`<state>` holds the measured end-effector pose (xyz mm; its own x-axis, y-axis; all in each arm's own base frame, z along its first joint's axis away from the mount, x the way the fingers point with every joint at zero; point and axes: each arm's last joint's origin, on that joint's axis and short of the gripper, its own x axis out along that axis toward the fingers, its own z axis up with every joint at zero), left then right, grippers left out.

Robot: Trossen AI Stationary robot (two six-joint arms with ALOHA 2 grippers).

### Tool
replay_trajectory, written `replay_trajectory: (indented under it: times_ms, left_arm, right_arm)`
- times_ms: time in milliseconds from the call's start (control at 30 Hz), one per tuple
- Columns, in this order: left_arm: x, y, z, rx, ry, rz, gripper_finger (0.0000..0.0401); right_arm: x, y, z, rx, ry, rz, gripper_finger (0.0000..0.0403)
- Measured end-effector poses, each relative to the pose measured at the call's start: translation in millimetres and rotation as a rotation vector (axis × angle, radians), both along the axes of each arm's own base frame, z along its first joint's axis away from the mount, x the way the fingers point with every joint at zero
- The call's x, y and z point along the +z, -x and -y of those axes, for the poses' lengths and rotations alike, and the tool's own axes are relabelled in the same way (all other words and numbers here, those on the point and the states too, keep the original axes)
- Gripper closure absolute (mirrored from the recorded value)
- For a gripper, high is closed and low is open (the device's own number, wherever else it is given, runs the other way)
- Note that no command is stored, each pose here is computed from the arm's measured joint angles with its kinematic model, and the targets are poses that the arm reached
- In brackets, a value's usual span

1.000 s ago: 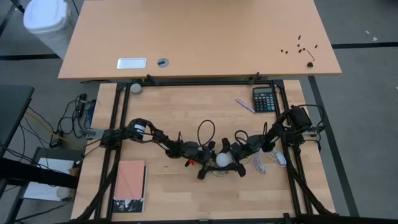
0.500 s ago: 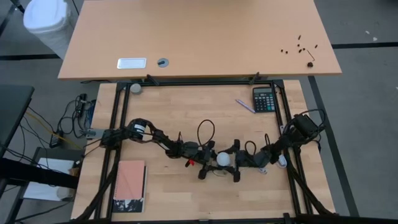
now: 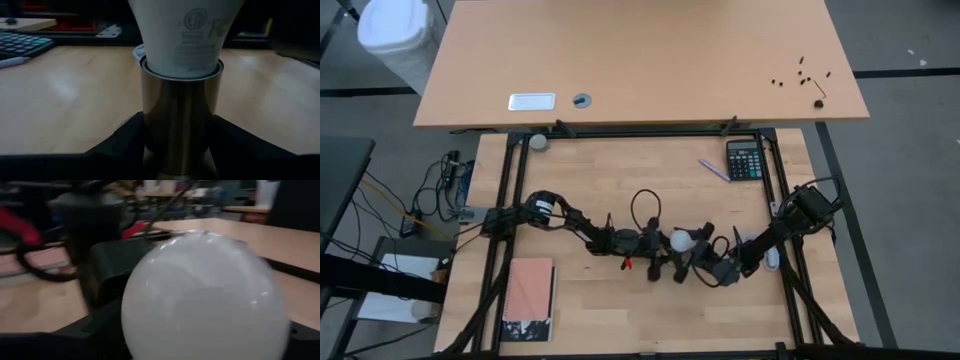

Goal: Screw lightbulb
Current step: Remove the lightbulb from the lamp

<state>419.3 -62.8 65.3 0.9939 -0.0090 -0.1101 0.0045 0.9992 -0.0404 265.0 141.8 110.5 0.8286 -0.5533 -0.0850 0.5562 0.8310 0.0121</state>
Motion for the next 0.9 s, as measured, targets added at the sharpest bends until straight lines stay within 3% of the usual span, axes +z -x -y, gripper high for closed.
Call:
replay_trajectory:
  times_ms: [500,900]
  left_arm:
    - [-1.0,1.7,7.2,0.132,0.058,-0.015,0.0212]
    - [-2.0,3.8,12.2,0.22,0.039,-0.021,0.0212]
  right_arm:
    - [7.4,-13.1,12.4,-0.18,0.032,0.017,0.0093]
    - [5.8,-20.1,25.8,-0.186,0.014,0.013,0.0096]
